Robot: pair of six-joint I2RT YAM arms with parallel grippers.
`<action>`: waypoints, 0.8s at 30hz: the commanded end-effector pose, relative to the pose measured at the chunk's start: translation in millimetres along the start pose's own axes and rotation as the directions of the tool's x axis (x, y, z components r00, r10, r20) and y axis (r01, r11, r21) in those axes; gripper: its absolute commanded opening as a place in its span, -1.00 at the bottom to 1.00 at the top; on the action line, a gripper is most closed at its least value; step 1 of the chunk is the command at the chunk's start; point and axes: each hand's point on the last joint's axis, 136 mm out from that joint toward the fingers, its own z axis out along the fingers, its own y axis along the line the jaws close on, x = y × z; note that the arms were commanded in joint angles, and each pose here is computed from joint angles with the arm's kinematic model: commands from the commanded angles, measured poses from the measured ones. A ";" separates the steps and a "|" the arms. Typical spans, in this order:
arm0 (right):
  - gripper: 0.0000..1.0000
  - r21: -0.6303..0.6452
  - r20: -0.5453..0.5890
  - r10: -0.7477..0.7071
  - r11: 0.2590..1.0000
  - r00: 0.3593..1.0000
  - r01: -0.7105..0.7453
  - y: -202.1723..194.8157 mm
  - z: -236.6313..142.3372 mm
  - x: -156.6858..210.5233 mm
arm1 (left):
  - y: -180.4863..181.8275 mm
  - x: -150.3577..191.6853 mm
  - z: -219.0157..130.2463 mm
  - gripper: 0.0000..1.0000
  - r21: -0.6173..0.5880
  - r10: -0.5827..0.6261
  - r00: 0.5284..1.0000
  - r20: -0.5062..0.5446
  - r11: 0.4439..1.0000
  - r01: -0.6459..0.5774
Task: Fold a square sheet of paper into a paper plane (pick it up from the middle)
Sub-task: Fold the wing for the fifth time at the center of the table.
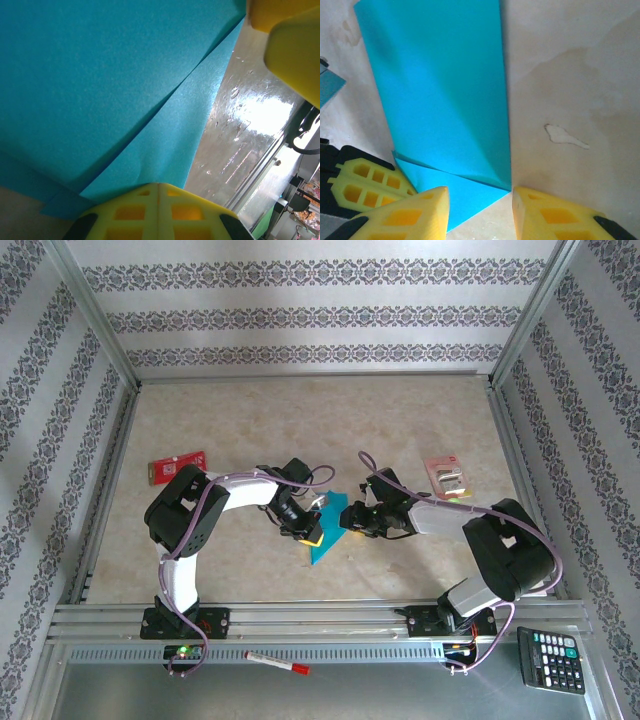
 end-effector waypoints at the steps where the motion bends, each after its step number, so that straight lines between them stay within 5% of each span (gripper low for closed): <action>1: -0.24 0.026 -0.006 -0.024 0.999 1.000 0.024 -0.4 4.2 -0.4 | 1.8 3.9 -3.1 -0.89 0.004 -0.009 1.000 -0.007 1.000 0.009; 24: -0.31 -0.125 -0.023 0.002 0.992 1.000 -0.005 30.8 11.6 -7.9 | 2.7 4.2 -2.8 -0.89 0.002 -0.007 1.000 -0.006 1.000 0.007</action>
